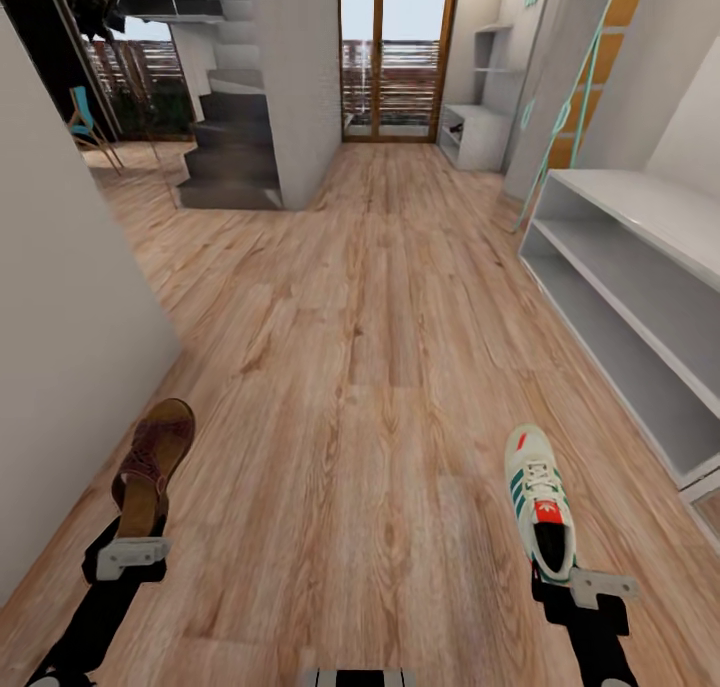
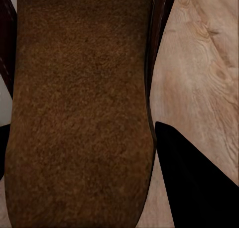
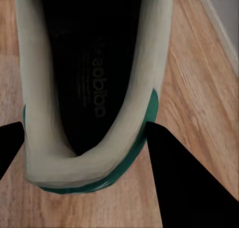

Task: Pick up the two gym shoes and the two sandals from the corridor floor and place them onto the hallstand (shoe rack) in the corridor, making sure they are on the rack and not on the floor. Arrange them so the two gym shoes are next to each other and the two sandals are next to each other.

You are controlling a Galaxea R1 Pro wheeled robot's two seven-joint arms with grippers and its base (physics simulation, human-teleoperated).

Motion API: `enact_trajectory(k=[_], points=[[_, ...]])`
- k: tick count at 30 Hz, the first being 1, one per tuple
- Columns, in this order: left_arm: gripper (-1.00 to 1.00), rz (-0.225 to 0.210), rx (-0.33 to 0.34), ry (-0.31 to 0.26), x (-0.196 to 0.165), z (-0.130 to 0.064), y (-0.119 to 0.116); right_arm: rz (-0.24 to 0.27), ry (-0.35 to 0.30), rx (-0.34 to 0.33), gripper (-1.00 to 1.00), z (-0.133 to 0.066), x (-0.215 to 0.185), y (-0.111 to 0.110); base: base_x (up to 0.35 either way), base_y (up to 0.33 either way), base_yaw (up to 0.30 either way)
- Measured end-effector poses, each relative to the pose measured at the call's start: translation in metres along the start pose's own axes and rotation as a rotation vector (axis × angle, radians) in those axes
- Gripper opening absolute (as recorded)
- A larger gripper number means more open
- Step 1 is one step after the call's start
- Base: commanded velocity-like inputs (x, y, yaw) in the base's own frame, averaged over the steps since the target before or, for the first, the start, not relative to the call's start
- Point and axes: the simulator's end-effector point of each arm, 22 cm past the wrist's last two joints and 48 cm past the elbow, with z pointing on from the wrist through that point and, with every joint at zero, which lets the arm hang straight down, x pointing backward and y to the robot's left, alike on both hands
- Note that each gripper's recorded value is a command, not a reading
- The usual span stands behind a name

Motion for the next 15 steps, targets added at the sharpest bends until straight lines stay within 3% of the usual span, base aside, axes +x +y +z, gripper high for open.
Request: enact_trajectory(k=[7,15], points=[[-1.00,0.061,-0.016,0.020,0.0098,-0.0005,-0.0029,-0.002,-0.031,0.008,-1.00,-0.0005,-0.0061,0.0000,0.329,0.000,0.000],[-1.00,0.082,-0.015,0.025,0.0121,-0.0006,-0.0047,-0.002,-0.039,0.010,-1.00,-0.0007,-0.0076,-0.0001,0.329,0.000,0.000]])
